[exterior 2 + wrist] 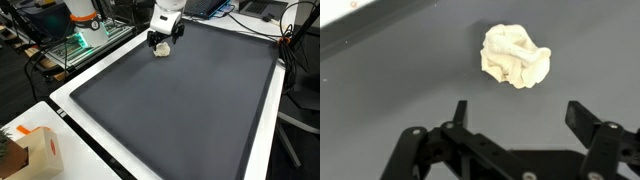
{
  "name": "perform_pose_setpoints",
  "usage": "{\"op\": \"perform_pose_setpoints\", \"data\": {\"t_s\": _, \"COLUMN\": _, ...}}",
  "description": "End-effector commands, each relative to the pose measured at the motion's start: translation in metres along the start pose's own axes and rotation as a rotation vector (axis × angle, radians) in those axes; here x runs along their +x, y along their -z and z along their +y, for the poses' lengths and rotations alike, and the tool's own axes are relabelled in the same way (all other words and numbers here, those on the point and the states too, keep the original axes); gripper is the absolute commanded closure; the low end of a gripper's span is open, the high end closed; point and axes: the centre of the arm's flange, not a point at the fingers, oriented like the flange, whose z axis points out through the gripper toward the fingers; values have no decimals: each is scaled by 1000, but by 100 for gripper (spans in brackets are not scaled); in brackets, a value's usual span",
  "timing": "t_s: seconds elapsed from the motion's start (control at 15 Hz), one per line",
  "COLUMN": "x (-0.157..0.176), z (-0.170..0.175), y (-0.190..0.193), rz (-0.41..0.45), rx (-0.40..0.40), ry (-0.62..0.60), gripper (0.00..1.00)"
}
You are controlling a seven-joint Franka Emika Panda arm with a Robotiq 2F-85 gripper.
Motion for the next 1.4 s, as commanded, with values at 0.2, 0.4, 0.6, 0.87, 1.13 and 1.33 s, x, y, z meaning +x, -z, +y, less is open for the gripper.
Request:
{"op": "perform_pose_setpoints", "data": {"t_s": 0.2, "x": -27, "z": 46, "y": -8, "rz": 6, "rx": 170, "ry": -304, "gripper": 0}}
{"op": "perform_pose_setpoints", "data": {"t_s": 0.4, "x": -33, "z": 60, "y": -13, "rz": 14, "rx": 247, "ry": -434, "gripper": 0}}
{"op": "perform_pose_setpoints", "data": {"t_s": 0.6, "x": -39, "z": 72, "y": -18, "rz": 22, "rx": 323, "ry": -565, "gripper": 0}}
{"op": "perform_pose_setpoints", "data": {"t_s": 0.87, "x": -46, "z": 86, "y": -23, "rz": 53, "rx": 419, "ry": -742, "gripper": 0}}
{"op": "perform_pose_setpoints", "data": {"t_s": 1.13, "x": -49, "z": 98, "y": -27, "rz": 104, "rx": 469, "ry": -877, "gripper": 0}}
{"op": "perform_pose_setpoints", "data": {"t_s": 1.33, "x": -51, "z": 102, "y": -31, "rz": 108, "rx": 450, "ry": -865, "gripper": 0}}
